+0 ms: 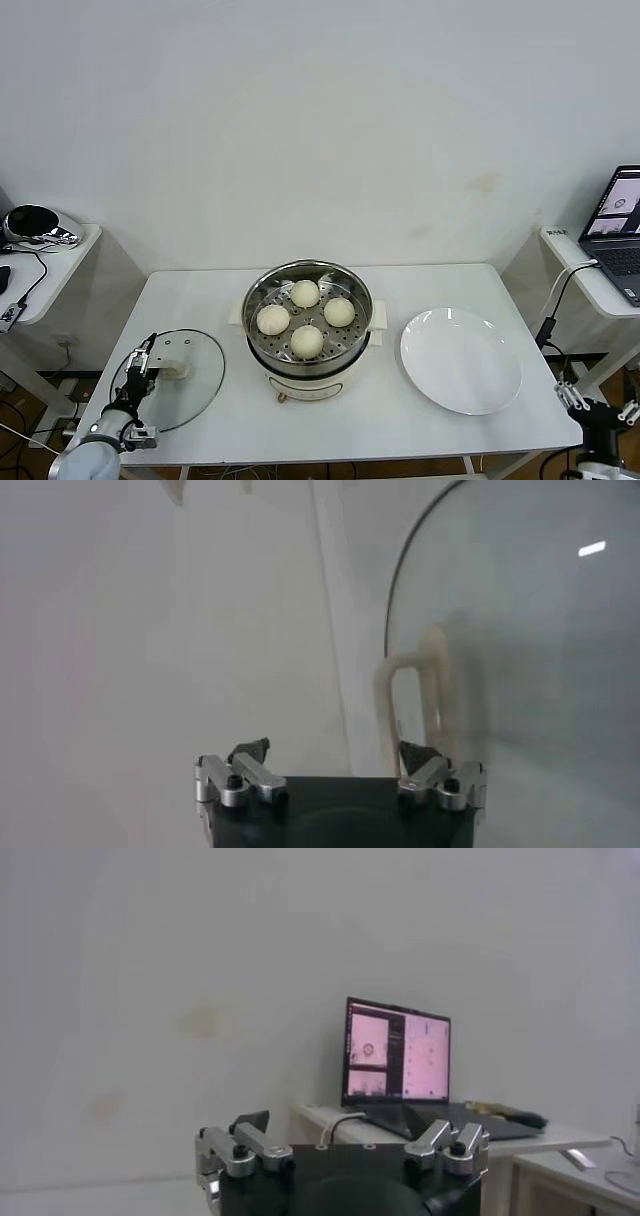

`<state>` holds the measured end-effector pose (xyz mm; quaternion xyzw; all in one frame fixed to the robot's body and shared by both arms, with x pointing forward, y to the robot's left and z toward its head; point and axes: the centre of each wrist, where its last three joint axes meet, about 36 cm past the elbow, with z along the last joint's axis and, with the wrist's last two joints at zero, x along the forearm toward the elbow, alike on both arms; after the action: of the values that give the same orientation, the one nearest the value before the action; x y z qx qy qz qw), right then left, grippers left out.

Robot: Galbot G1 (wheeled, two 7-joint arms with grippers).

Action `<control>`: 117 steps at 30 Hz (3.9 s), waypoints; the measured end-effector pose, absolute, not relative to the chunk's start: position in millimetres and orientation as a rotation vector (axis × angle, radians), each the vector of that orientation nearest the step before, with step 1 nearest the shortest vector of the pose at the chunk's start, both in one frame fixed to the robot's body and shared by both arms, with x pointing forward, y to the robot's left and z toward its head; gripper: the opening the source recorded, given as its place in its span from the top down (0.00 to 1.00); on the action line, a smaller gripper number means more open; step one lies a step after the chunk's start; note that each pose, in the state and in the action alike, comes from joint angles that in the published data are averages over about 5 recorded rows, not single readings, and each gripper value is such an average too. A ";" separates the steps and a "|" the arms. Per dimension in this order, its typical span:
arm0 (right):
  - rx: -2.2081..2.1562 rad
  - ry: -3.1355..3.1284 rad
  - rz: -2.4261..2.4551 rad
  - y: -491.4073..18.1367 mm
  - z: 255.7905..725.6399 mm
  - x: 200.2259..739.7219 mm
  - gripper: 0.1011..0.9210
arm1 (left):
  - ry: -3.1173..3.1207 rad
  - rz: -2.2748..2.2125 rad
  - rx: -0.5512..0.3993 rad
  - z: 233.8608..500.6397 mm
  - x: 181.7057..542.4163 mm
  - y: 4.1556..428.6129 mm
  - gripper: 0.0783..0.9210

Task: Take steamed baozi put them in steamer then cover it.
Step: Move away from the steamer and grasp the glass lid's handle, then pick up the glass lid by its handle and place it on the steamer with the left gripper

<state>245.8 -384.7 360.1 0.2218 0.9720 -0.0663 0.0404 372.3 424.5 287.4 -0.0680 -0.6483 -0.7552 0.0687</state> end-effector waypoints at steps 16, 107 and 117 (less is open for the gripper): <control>0.672 3.001 -0.206 -377.7 354.5 243.1 0.12 | -1.976 -2.252 -0.237 277.6 379.3 423.3 0.49; 0.390 3.049 -0.350 -303.3 346.5 273.9 0.12 | -2.217 -2.136 -0.056 451.2 428.7 53.4 0.93; 0.381 3.049 -0.356 -303.5 345.7 272.5 0.12 | -2.193 -2.139 -0.049 442.8 427.0 48.5 0.93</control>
<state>272.5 -303.5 345.7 0.1231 0.9854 -0.1152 0.0240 427.0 48.5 442.8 -0.0159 -0.7152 -0.6976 0.0390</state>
